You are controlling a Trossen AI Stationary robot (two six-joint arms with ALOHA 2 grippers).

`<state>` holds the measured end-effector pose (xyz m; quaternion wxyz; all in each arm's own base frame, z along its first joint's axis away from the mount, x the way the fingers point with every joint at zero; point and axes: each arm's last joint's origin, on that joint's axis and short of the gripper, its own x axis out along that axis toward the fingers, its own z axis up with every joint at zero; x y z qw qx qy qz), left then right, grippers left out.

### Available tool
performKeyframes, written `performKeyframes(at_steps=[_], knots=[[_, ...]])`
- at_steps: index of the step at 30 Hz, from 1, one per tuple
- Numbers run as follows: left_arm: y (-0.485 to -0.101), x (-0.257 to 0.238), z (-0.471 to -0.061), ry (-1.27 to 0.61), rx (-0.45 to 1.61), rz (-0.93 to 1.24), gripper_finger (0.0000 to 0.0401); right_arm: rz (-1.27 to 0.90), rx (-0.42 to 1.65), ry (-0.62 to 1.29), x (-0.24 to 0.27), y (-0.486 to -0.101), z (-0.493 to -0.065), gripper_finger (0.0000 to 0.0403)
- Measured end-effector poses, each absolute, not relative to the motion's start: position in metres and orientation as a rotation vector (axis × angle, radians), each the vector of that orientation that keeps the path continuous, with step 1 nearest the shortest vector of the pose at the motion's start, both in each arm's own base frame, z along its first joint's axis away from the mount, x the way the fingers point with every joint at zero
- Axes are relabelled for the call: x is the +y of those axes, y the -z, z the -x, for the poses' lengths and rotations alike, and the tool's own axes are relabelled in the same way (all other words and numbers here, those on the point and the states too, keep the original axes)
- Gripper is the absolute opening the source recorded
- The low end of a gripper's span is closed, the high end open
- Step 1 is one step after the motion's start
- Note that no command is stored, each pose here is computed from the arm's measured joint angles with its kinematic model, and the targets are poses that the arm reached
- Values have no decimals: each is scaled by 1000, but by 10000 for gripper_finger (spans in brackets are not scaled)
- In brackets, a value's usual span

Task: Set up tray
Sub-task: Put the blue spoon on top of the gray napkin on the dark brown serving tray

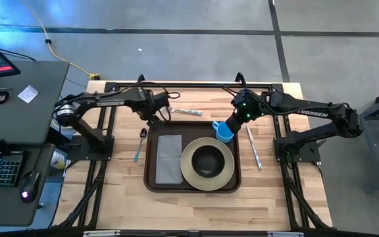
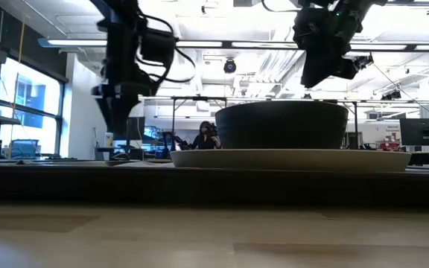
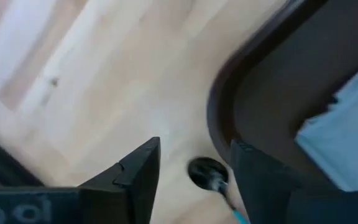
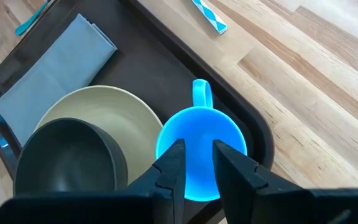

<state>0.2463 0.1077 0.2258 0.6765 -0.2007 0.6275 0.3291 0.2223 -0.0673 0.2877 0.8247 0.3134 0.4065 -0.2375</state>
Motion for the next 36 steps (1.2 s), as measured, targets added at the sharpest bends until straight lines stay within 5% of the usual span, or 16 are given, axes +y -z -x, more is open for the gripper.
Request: performKeyframes(at_steps=[16,24,36], knots=[[-215,70,-170,-889,1296,950,107,-592,853,475,-70,-289,-224,71],[-191,62,-163,-896,1341,1066,123,-595,837,484,-73,-290,-224,71],[-169,32,-178,-899,1225,965,156,-584,838,506,-74,-290,-223,71]])
